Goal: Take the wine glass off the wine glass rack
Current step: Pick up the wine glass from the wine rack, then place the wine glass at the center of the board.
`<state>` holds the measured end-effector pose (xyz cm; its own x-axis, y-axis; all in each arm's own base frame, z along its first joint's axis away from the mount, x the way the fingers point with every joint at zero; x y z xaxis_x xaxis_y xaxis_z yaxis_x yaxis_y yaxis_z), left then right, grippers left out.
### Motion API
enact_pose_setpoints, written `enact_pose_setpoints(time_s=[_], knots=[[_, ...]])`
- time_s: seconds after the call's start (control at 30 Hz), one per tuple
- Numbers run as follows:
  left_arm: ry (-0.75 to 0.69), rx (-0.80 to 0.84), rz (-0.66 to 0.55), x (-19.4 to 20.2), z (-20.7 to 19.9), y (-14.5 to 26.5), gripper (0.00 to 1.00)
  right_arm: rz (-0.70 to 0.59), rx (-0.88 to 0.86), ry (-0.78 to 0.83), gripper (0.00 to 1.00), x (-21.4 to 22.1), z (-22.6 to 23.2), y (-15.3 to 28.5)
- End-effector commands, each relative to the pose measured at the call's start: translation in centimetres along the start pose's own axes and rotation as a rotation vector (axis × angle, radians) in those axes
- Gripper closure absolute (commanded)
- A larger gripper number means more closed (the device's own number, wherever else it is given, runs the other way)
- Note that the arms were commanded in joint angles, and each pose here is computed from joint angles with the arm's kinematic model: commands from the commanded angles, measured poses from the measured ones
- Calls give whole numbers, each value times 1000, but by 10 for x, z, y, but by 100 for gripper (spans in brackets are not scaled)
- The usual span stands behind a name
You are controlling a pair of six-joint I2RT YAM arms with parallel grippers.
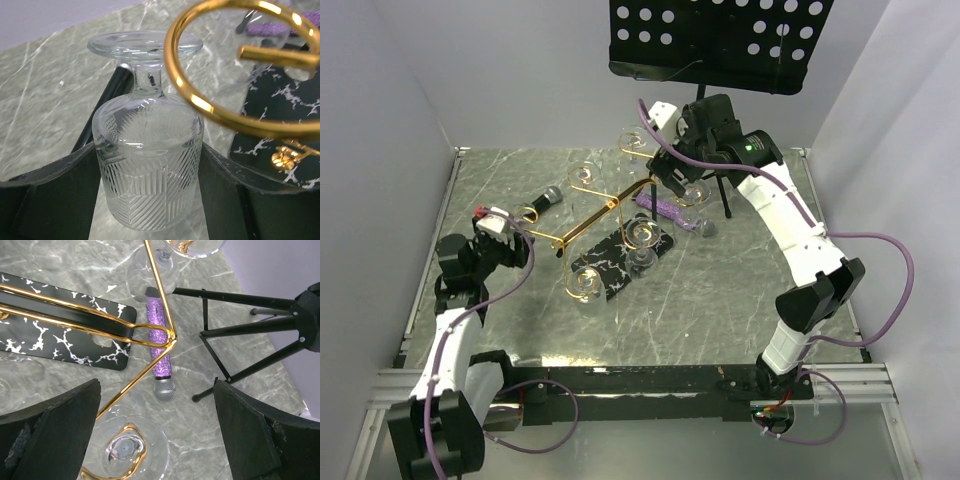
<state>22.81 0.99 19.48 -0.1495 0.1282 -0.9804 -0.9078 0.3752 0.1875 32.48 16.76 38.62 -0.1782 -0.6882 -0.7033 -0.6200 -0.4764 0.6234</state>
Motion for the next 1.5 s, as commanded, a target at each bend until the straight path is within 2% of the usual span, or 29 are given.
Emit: enact_pose_setpoints(time_s=[0.0,0.2,0.4,0.6,0.8,1.03,1.17,1.3,1.47], knots=[[-88,-62,0,-19,8,13,99,-130,26,-3,0,-20,-2,27],[-97,-190,205,-13,21,31,99,-225,42,-19,0,-31,-2,44],[23,-218,366,-24,28,38,99,-302,33,-35,0,-33,5,67],[261,-177,524,-42,30,34,99,-346,31,-40,0,-19,19,88],[721,-93,714,-41,47,28,99,-351,4,-54,2,0,36,102],[1024,44,678,-44,60,23,99,-337,-124,-10,9,25,84,114],[1258,184,670,-34,47,23,99,-415,-233,176,10,27,120,126],[1450,300,561,-26,39,27,99,-486,-269,245,14,-14,131,117],[1661,362,467,-16,37,42,99,-549,-327,309,20,-73,169,80]])
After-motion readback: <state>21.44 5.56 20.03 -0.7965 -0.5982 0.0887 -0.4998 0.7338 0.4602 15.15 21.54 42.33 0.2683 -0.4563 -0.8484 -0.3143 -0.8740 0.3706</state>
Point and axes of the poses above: each gripper's point midway between its finger pads, its own y axis back along the fingers, its own z axis along the line the jaws close on, x = y × z, the point moved 10 cm from there along y, back along the fingers, and after that the axes turned 2 degrees about y, right-handed, at the moved point
